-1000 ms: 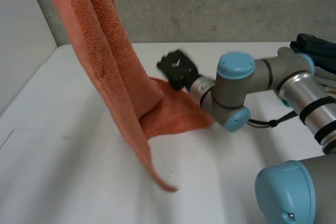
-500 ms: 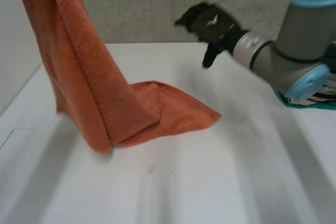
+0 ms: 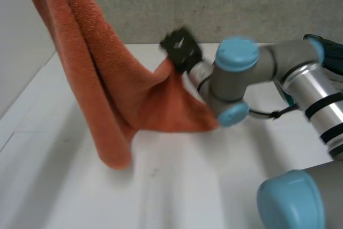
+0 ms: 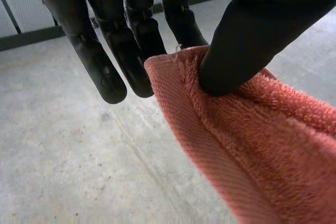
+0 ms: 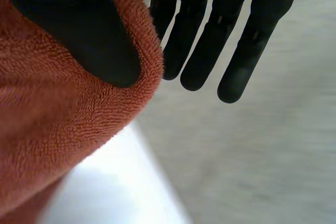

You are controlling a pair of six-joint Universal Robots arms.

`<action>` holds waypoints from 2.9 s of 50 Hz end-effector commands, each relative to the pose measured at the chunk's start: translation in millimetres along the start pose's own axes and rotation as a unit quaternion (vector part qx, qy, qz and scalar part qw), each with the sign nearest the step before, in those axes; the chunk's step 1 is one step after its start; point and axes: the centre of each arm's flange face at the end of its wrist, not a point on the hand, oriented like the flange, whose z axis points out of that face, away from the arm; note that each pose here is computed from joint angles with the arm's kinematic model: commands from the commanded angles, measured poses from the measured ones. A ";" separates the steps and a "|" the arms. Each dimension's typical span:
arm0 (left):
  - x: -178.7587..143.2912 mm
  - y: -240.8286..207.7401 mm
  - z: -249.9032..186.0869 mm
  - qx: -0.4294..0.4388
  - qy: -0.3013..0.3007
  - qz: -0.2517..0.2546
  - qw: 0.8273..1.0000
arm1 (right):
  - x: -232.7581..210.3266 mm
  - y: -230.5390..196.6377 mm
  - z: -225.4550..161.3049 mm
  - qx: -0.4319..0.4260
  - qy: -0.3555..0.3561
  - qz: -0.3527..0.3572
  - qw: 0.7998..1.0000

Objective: Fold the laundry.

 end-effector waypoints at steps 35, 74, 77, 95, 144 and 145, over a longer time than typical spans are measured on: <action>23.5 214.9 -91.5 -0.395 -0.020 0.019 0.918 | 72.4 13.3 -178.9 -0.315 0.016 -0.034 0.948; 36.1 184.4 -126.6 -0.408 -0.021 0.016 0.913 | 90.2 66.3 -212.7 -0.374 0.174 0.347 0.843; 36.2 184.8 -126.8 -0.409 -0.022 0.015 0.912 | 83.7 79.8 -210.0 -0.383 0.172 0.347 0.839; 13.9 163.2 -103.3 -0.364 -0.050 0.044 0.929 | 128.0 18.5 -202.8 -0.321 0.166 0.053 0.931; -97.5 194.0 100.4 -0.020 -0.213 0.233 0.949 | 250.8 -122.5 -47.7 0.161 0.324 -0.056 0.930; -98.1 192.0 101.0 -0.018 -0.216 0.228 0.949 | 250.2 -121.5 -47.9 0.160 0.324 -0.056 0.931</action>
